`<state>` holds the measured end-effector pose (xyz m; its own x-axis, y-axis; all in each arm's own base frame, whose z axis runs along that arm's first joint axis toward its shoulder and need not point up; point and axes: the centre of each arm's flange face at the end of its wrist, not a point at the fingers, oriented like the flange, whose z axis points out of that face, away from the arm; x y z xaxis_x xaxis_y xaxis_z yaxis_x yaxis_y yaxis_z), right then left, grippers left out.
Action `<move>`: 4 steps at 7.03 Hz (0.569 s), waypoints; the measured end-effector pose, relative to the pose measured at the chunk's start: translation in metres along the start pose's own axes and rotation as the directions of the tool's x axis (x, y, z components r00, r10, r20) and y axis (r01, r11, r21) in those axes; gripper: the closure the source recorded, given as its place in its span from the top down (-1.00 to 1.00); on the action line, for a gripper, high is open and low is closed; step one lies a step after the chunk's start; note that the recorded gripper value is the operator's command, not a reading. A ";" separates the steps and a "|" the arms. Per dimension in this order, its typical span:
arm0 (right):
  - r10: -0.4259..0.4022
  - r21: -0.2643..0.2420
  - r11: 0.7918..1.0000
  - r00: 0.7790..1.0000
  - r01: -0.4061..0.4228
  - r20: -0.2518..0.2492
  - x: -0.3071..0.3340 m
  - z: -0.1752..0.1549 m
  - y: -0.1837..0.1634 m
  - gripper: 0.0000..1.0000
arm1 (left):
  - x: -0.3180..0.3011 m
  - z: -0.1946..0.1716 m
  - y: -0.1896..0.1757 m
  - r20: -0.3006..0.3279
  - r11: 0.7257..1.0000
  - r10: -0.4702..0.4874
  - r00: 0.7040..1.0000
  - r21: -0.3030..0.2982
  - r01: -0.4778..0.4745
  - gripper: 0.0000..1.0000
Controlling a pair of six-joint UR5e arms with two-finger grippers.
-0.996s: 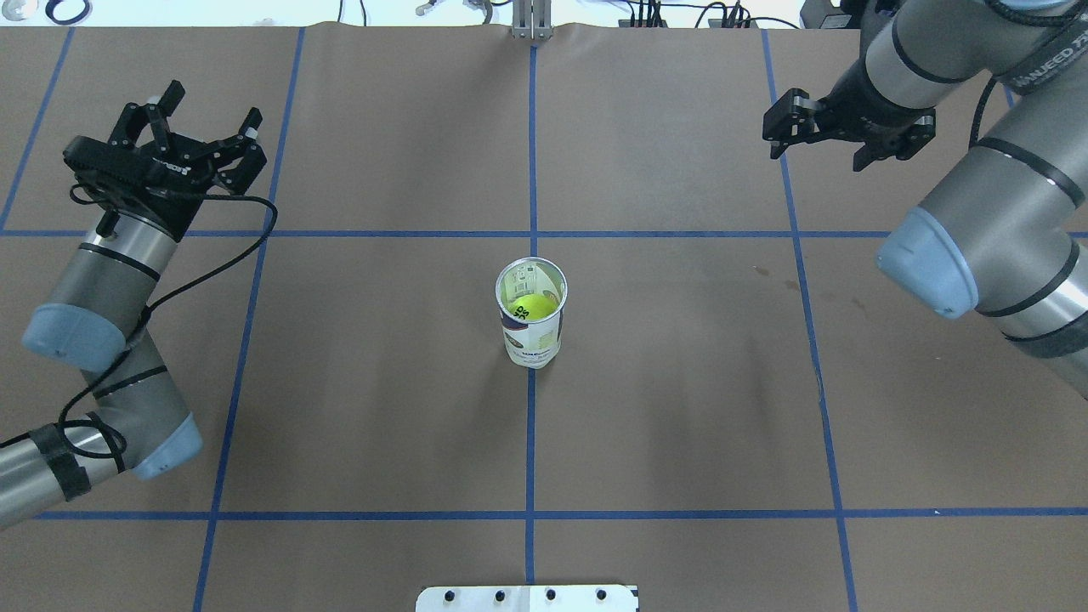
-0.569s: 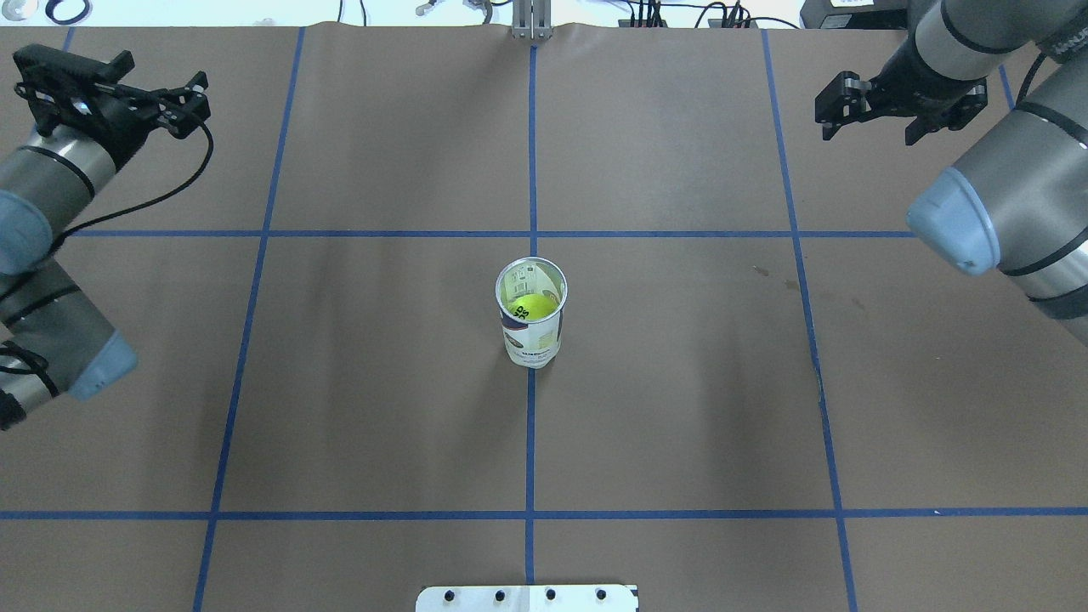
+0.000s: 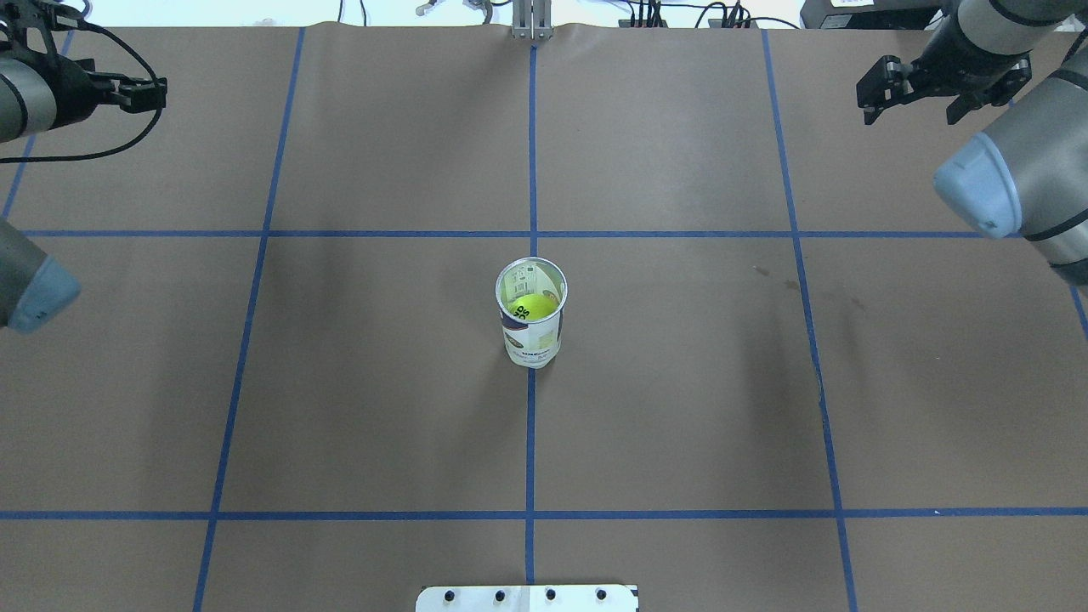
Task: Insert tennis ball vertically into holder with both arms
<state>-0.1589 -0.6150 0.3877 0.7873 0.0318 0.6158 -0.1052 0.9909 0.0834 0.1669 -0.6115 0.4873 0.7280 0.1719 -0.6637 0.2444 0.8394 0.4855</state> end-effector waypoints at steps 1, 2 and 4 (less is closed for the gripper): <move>-0.021 -0.013 1.000 0.999 0.022 0.029 0.041 0.014 0.002 0.97 | -0.026 -0.022 0.022 -0.030 0.995 -0.046 0.998 -0.095 0.043 0.98; -0.037 -0.019 0.999 0.998 0.038 0.055 0.080 0.030 0.008 0.98 | -0.039 -0.035 0.041 -0.037 0.984 -0.082 0.996 -0.161 0.075 0.98; -0.074 -0.036 0.996 0.993 0.078 0.096 0.164 0.051 0.019 0.98 | -0.048 -0.056 0.056 -0.040 0.944 -0.144 0.989 -0.306 0.126 0.99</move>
<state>-0.0626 -0.5981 0.5305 0.7312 -0.0548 0.6800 -0.0212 0.9945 0.1029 0.1098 -0.5438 0.5151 0.6592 0.0692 -0.7488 0.1258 0.9716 0.2005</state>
